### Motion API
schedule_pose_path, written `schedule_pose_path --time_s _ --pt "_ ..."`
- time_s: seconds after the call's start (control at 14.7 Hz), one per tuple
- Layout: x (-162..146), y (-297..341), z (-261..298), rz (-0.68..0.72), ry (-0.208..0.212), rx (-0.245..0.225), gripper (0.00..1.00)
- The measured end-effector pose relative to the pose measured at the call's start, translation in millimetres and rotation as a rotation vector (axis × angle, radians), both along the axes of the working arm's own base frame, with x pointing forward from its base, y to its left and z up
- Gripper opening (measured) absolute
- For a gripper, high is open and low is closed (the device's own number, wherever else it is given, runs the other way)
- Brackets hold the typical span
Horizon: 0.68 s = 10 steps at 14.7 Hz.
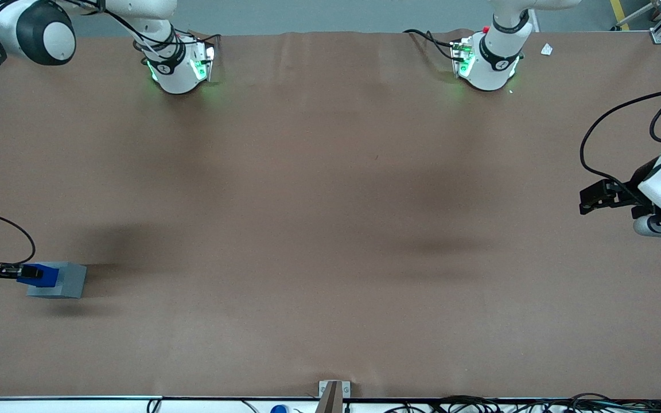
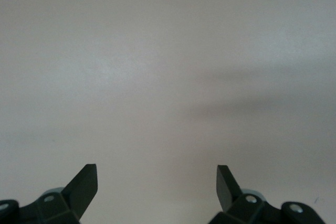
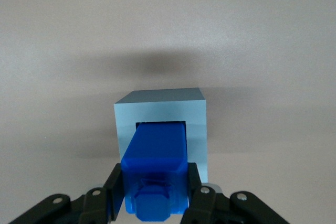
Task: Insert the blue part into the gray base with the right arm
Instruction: 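Lower the blue block into the gray base's square hole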
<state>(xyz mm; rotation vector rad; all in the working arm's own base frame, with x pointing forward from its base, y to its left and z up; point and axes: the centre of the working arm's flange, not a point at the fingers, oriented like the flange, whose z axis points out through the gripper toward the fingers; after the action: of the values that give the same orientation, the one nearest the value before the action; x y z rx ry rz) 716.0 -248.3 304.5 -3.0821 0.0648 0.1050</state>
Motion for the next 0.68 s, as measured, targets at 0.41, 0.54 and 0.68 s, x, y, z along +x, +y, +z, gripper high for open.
schedule_pose_path --time_s 0.41,0.54,0.68 --pt "-0.9 -2.5 -2.4 -0.004 0.003 0.001 0.51" --pt "-1.0 -2.5 -5.0 -0.004 0.006 0.002 0.51" --pt "-1.2 -2.9 -8.0 -0.005 0.010 0.003 0.51"
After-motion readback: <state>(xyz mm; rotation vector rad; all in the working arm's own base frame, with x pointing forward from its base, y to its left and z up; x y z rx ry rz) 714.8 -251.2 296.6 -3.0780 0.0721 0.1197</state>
